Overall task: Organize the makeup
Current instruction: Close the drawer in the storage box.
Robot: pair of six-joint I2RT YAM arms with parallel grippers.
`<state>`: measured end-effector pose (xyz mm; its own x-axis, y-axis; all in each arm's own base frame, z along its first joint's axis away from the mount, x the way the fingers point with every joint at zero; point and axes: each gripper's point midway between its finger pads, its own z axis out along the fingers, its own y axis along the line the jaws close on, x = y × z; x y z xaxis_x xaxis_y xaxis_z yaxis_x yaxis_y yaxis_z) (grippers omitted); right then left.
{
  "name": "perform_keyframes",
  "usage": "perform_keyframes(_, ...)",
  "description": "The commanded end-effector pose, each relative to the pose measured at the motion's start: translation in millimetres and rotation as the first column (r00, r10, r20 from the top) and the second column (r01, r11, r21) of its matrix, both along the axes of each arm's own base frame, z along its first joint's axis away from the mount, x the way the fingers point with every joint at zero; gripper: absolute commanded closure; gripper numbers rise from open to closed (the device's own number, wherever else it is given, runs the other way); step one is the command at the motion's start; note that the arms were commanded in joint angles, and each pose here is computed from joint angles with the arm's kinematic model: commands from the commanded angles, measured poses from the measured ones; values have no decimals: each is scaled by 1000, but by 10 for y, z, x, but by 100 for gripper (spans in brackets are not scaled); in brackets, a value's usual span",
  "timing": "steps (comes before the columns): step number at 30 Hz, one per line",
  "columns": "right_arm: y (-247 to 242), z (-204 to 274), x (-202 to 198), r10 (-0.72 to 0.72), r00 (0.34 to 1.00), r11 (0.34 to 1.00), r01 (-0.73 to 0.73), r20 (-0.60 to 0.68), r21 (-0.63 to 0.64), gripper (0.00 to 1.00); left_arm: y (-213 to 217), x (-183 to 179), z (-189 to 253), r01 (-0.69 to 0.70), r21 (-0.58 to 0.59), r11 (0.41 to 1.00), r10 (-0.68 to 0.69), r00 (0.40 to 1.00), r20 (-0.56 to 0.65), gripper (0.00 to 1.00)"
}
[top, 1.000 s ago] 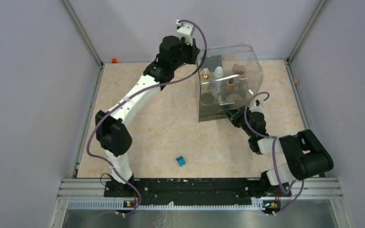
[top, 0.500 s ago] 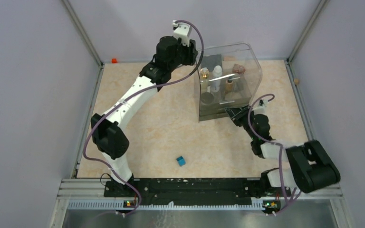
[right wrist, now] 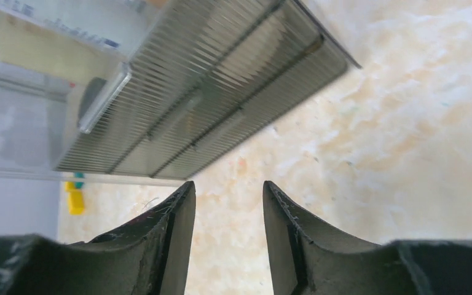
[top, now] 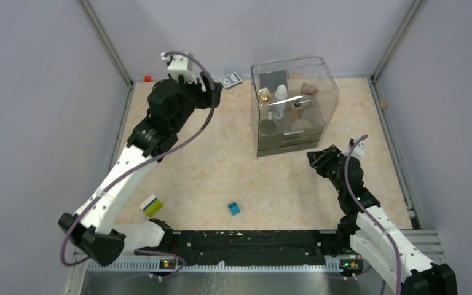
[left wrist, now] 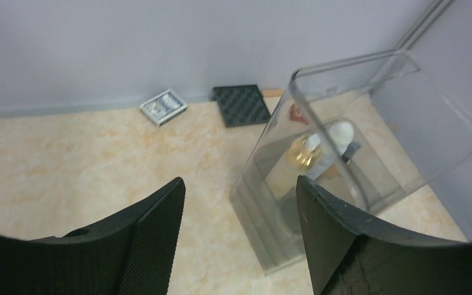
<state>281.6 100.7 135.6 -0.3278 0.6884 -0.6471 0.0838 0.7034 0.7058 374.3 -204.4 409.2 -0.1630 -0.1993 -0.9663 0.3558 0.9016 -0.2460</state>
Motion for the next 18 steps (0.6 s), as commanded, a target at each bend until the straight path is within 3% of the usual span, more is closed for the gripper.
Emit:
perform_keyframes(1, -181, -35, -217, -29, 995, 993, 17, -99, -117, 50, 472, -361, -484, -163, -53, 985, 158, 983, -92, 26)
perform_keyframes(3, -236, 28, -270, -38, 993, 988, 21, -111, -152, 38, 620, -574, -838, -189, -38, 981, 182, 972, -151, 18)
perform_keyframes(4, -262, 67, -290, -40, 993, 985, 20, -115, -171, 18, 686, -678, -1038, -198, -23, 980, 191, 964, -183, 12)
perform_keyframes(5, -285, 81, -310, -37, 992, 980, 11, -124, -201, 8, 749, -774, -1222, -208, -8, 978, 201, 956, -213, 3)
perform_keyframes(10, -486, 149, -341, -132, 971, 954, 70, -200, -290, 6, 1010, -1088, -1886, -281, 65, 957, 286, 891, -353, 1)
perform_keyframes(15, -640, 187, -347, -184, 945, 908, 58, -270, -414, 6, 993, -1097, -1958, -276, 84, 958, 286, 876, -388, 1)
perform_keyframes(18, -787, 172, -362, -303, 900, 889, 149, -312, -434, 5, 1034, -1075, -1949, -293, 121, 948, 317, 862, -397, 1)
